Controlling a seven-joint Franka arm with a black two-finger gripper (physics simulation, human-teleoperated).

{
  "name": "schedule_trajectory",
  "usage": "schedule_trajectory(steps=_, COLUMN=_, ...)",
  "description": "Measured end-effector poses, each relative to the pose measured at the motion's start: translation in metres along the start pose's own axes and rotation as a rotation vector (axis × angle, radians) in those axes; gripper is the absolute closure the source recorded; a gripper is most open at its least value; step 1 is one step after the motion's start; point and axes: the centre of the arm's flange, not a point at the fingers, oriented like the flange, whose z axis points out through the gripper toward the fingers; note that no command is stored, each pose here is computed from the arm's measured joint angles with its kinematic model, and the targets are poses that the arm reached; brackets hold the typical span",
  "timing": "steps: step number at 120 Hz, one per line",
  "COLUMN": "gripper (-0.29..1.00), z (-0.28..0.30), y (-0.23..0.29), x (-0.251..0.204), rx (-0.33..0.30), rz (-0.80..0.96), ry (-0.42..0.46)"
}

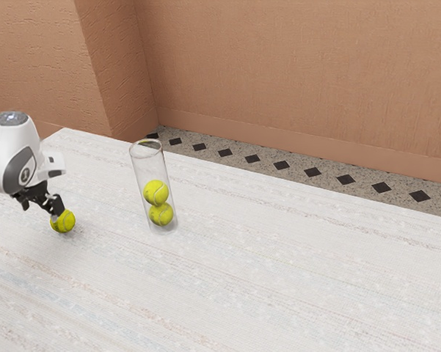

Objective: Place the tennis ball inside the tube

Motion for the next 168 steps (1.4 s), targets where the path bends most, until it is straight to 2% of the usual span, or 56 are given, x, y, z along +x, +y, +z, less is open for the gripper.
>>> schedule_trajectory(steps=24, gripper=0.00, z=0.005, y=0.012, x=0.019, rx=-0.020, rz=0.031, ry=0.023)
schedule_trajectory(steps=35, gripper=0.00, z=-0.015, y=0.004, x=0.041, rx=-0.026, rz=0.041, ry=0.045)
schedule_trajectory(steps=54, gripper=0.00, z=0.017, y=-0.004, x=0.042, rx=-0.083, rz=0.059, ry=-0.021)
schedule_trajectory(steps=76, gripper=0.00, z=0.035, y=-0.003, x=0.039, rx=-0.110, rz=0.096, ry=-0.060)
schedule_trajectory(steps=104, gripper=0.00, z=0.050, y=0.019, x=0.054, rx=-0.136, rz=0.174, ry=-0.066)
schedule_trajectory(steps=154, gripper=0.00, z=0.075, y=0.014, x=0.044, rx=-0.171, rz=0.179, ry=-0.097)
schedule_trajectory(steps=168, gripper=0.07, z=0.076, y=0.013, x=0.043, rx=-0.181, rz=0.169, ry=-0.096)
